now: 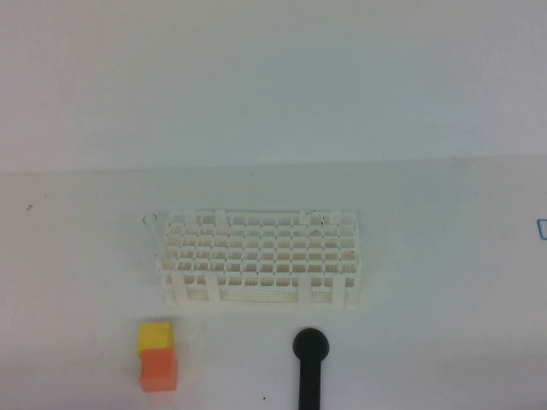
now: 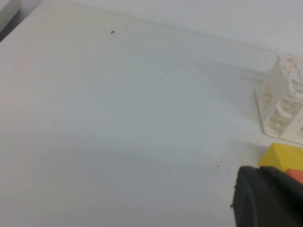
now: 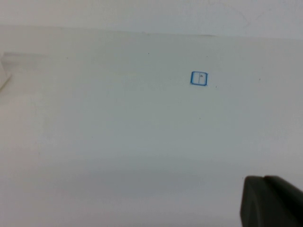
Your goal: Place the test tubes
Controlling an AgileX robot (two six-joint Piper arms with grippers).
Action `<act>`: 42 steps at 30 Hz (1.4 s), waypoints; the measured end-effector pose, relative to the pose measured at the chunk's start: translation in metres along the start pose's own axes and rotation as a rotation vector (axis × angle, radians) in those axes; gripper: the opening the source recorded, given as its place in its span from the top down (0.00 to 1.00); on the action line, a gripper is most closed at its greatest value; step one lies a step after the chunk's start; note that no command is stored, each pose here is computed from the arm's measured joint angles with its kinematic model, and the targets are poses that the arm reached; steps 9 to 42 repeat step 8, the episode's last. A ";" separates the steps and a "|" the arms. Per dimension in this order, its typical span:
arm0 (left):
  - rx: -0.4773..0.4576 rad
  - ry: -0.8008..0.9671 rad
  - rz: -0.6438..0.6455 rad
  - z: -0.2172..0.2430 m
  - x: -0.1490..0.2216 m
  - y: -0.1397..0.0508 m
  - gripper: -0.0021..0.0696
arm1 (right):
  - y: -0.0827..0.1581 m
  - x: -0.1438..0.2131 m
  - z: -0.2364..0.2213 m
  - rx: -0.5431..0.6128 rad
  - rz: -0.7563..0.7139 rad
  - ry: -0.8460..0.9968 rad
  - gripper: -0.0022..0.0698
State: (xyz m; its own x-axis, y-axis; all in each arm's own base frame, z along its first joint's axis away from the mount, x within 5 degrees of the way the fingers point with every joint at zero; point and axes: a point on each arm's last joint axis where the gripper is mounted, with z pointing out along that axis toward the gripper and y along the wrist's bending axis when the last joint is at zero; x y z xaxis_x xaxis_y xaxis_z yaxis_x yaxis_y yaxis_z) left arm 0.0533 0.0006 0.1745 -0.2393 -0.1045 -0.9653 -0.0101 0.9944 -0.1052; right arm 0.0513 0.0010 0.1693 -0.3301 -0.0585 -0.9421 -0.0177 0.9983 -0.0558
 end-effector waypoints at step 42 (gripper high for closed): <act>-0.002 -0.002 -0.001 0.000 0.000 0.000 0.97 | 0.000 0.000 0.000 0.000 0.000 0.000 0.97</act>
